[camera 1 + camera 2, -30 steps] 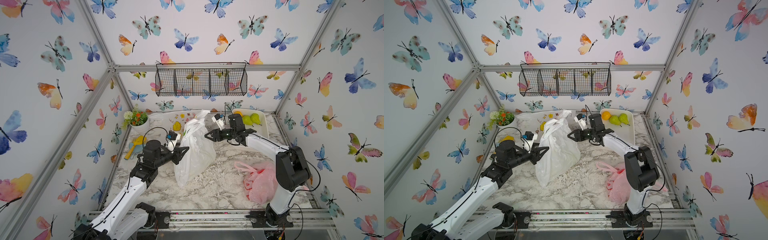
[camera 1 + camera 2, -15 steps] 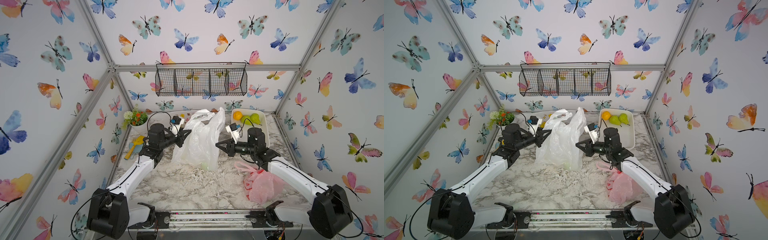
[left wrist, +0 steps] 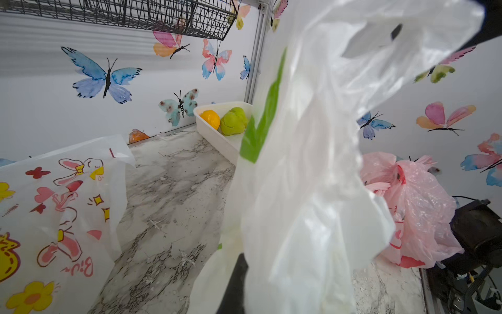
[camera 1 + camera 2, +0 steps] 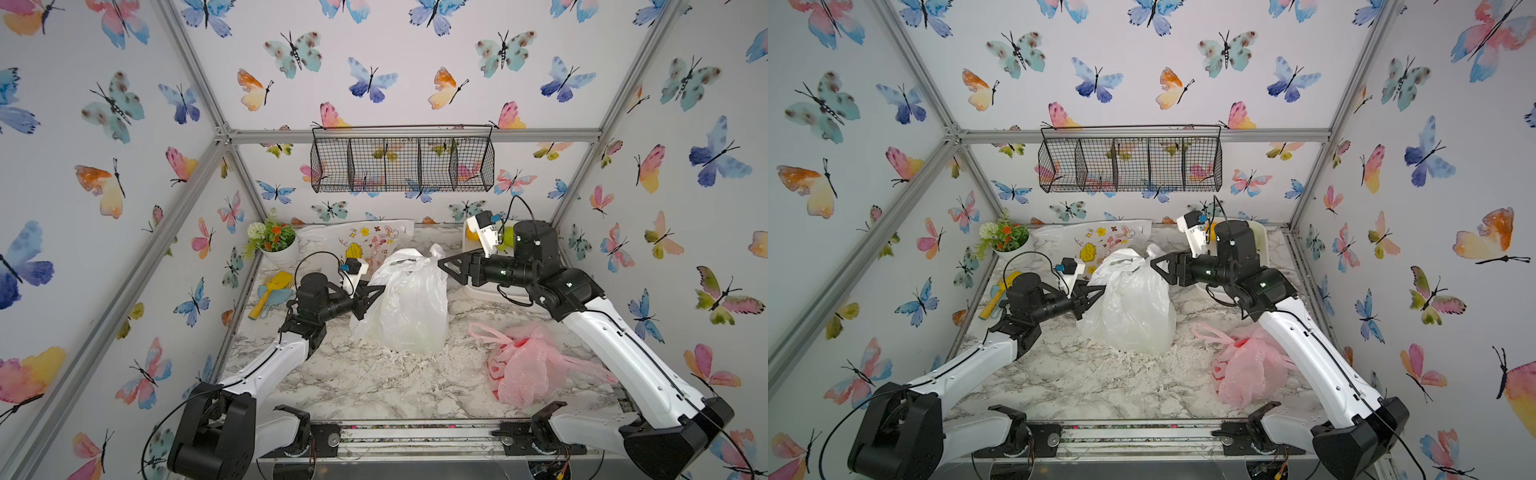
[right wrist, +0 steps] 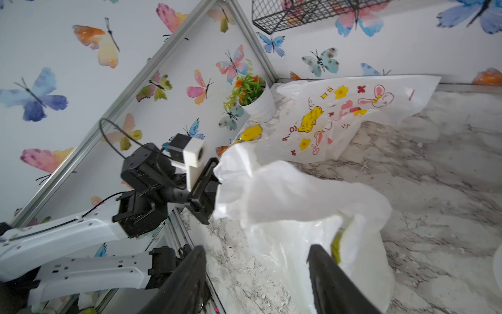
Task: Place the pears into plastic bags & tie knots
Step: Tie the plastic bag at the center of the board.
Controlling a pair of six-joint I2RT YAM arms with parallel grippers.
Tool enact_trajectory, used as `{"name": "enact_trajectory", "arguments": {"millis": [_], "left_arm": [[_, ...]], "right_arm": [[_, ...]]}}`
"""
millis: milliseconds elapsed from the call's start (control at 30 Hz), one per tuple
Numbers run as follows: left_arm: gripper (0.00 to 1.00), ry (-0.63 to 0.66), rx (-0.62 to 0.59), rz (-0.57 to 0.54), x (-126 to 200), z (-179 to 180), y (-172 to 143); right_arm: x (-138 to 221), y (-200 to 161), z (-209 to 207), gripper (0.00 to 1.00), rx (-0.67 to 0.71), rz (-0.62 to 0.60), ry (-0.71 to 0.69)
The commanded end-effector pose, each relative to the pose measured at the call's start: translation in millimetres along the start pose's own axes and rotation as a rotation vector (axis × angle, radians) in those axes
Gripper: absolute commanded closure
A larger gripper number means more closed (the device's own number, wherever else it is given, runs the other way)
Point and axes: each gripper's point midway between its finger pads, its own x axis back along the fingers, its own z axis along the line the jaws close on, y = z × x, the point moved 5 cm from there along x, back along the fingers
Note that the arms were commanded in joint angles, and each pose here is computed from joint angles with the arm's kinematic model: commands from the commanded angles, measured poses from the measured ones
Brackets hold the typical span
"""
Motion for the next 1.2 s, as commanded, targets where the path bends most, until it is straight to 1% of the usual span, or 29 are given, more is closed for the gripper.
{"name": "enact_trajectory", "arguments": {"millis": [0, 133, 233, 367, 400, 467, 533, 567, 600, 633, 667, 700, 767, 800, 867, 933, 1000, 1167], "left_arm": [[0.86, -0.013, -0.058, -0.027, 2.7, -5.7, 20.6], [0.85, -0.026, -0.057, -0.009, 2.8, -7.7, 22.8], [0.85, -0.03, -0.051, -0.002, 2.2, -7.6, 20.7], [0.85, -0.037, -0.05, 0.008, 2.7, -8.6, 17.2], [0.85, -0.039, -0.05, 0.014, 2.7, -8.7, 16.1], [0.85, -0.044, -0.049, 0.029, 2.7, -9.2, 13.1], [0.83, -0.046, -0.05, 0.039, 3.5, -10.1, 12.7], [0.81, -0.047, -0.058, 0.041, 4.0, -10.8, 14.0], [0.79, -0.047, -0.063, 0.041, 4.8, -11.5, 15.5], [0.76, -0.047, -0.069, 0.04, 5.3, -12.1, 17.4], [0.72, -0.048, -0.078, 0.038, 5.8, -12.9, 19.8], [0.64, -0.05, -0.085, 0.035, 6.5, -13.9, 23.2], [0.45, -0.046, -0.109, 0.022, 8.9, -16.1, 35.5], [0.37, -0.03, -0.123, 0.008, 10.5, -16.2, 45.4], [0.27, -0.014, -0.154, -0.021, 11.9, -17.1, 66.5], [0.21, -0.031, -0.182, -0.05, 9.4, -18.9, 90.1], [0.18, -0.099, -0.194, -0.059, 0.9, -25.8, 107.4], [0.16, -0.173, -0.253, -0.042, -19.3, -31.1, 120.3]], "right_arm": [[-8.8, -15.7, 9.1, 0.31, -0.062, 0.127, 0.02], [-28.8, -5.6, 6.5, 0.31, -0.049, 0.144, 0.0], [-40.8, 2.6, 6.5, 0.33, -0.044, 0.133, 0.008], [-48.1, 9.1, -0.1, 0.34, -0.043, 0.101, -0.037], [-49.3, 10.8, -1.1, 0.36, -0.042, 0.092, -0.039], [-50.1, 15.4, 1.4, 0.42, -0.04, 0.077, -0.025], [-53.0, 17.4, 5.0, 0.55, -0.044, 0.078, 0.009], [-53.9, 18.3, 6.5, 0.59, -0.047, 0.08, 0.021], [-55.3, 18.6, 8.7, 0.68, -0.048, 0.085, 0.041], [-55.4, 19.5, 11.4, 0.75, -0.047, 0.089, 0.062], [-55.2, 20.3, 14.2, 0.8, -0.047, 0.092, 0.081], [-54.5, 22.1, 17.0, 0.86, -0.045, 0.092, 0.096], [-51.7, 26.4, 21.3, 0.94, -0.036, 0.085, 0.106], [-49.5, 30.2, 24.8, 0.97, -0.027, 0.08, 0.114], [-48.3, 33.7, 28.9, 0.97, -0.018, 0.088, 0.128], [-47.7, 36.0, 33.0, 0.98, -0.013, 0.093, 0.151], [-49.1, 36.0, 34.9, 0.98, -0.009, 0.098, 0.168], [-49.8, 33.9, 42.7, 0.97, 0.008, 0.11, 0.228]]}}
